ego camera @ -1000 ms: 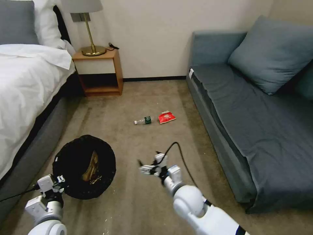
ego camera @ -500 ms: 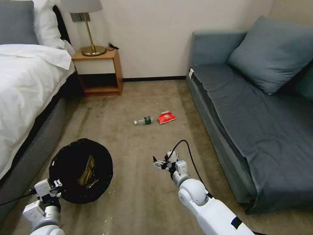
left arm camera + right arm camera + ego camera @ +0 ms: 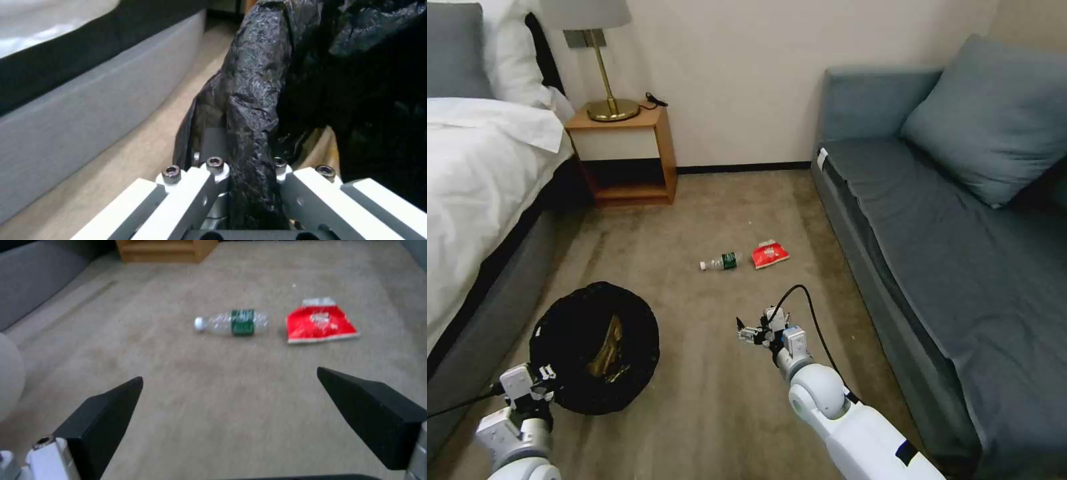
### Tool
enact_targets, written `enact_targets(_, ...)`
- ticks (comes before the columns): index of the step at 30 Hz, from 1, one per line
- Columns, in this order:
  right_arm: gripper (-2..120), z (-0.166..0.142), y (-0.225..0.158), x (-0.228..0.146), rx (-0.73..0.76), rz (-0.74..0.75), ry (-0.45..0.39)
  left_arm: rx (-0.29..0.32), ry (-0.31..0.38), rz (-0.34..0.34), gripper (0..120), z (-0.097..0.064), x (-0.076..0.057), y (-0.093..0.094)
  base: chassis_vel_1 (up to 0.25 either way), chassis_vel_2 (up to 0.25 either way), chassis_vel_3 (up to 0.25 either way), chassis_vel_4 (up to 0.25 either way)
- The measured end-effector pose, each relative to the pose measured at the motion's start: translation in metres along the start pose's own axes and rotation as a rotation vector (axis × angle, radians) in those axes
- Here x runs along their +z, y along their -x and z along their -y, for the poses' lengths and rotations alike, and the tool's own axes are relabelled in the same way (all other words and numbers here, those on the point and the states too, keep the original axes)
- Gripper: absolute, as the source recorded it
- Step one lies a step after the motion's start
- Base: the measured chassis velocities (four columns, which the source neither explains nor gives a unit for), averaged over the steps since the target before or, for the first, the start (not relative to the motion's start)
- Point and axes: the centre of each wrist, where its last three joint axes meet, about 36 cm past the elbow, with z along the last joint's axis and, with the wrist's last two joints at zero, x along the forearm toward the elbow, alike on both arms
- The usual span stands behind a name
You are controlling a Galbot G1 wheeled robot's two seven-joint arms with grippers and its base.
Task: Pick up the trash bin, then pick up the garbage on the floor and place it into the trash bin.
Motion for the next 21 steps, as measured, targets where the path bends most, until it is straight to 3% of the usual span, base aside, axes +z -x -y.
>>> enact_targets(21,100,-0.0071,0.0028,0.004,-0.012,0.002,-0.016,0.008,-0.003,-0.002,3,0.0016,-0.0015,0.0051,-0.181,0.187,0.18,-0.179)
